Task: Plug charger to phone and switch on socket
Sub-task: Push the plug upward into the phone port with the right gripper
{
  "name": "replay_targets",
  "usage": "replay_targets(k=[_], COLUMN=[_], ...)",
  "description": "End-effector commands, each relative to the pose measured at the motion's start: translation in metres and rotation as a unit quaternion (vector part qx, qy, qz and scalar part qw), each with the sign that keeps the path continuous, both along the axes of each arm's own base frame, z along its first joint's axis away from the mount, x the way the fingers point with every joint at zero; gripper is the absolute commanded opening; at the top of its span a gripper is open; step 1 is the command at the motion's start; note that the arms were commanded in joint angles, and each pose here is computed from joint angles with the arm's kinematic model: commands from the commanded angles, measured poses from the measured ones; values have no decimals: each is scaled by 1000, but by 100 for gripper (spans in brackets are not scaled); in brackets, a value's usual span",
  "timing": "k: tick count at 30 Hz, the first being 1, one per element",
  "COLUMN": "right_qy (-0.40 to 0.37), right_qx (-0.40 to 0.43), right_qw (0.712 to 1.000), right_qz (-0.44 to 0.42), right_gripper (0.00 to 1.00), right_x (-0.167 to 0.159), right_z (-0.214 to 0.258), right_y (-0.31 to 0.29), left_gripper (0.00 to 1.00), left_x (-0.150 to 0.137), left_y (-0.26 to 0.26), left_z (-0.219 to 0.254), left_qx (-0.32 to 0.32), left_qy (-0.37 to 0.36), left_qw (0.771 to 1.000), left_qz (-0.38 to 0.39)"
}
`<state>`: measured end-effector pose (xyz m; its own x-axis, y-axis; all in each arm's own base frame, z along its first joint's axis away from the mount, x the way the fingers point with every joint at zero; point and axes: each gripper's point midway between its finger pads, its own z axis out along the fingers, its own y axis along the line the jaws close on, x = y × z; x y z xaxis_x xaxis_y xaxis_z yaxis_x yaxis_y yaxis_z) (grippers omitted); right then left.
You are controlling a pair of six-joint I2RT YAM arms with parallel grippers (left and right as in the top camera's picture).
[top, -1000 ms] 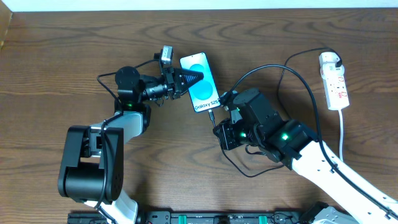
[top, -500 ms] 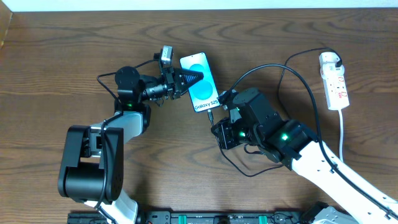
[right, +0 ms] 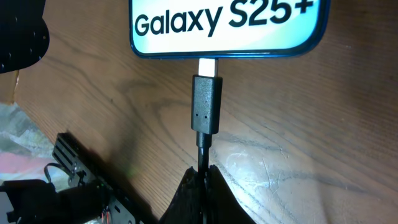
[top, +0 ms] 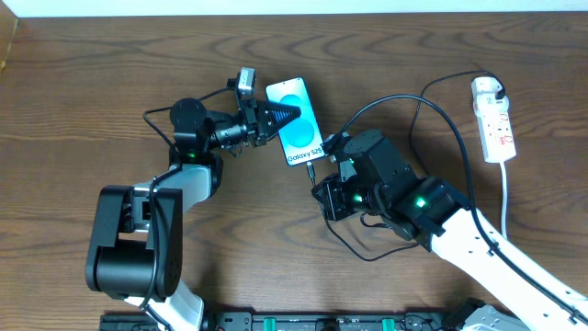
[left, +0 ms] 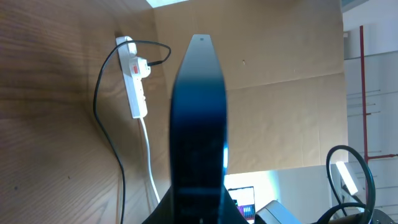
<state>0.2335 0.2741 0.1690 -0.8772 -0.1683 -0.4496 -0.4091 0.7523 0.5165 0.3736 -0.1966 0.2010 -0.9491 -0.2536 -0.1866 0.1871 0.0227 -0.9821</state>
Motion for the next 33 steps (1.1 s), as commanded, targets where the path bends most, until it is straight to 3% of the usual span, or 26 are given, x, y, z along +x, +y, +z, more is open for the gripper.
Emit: replay_targets(k=[1,26,30,33], right_qy=[3,-65,-65,-82], right_qx=[6,1,0,-16], right_qw=[1000,998,998,996], right_qz=[4,3,3,20], right_gripper=[1,1,6,17], right_x=[-3,17,16,17], right_z=[2,11,11,9], right_y=[3,5,4,1], left_gripper=[7,7,7,7], left_x=[-2,-7,-7,-7], left_y=[-1,-2,-2,-2], left_z=[7,6,6,6], left_qx=[-1,1,1,1], left_qy=[-14,-14,-14,-14], left_qw=[1000,1000,1000,1000], left_qz=[-10,-25,-25,-25])
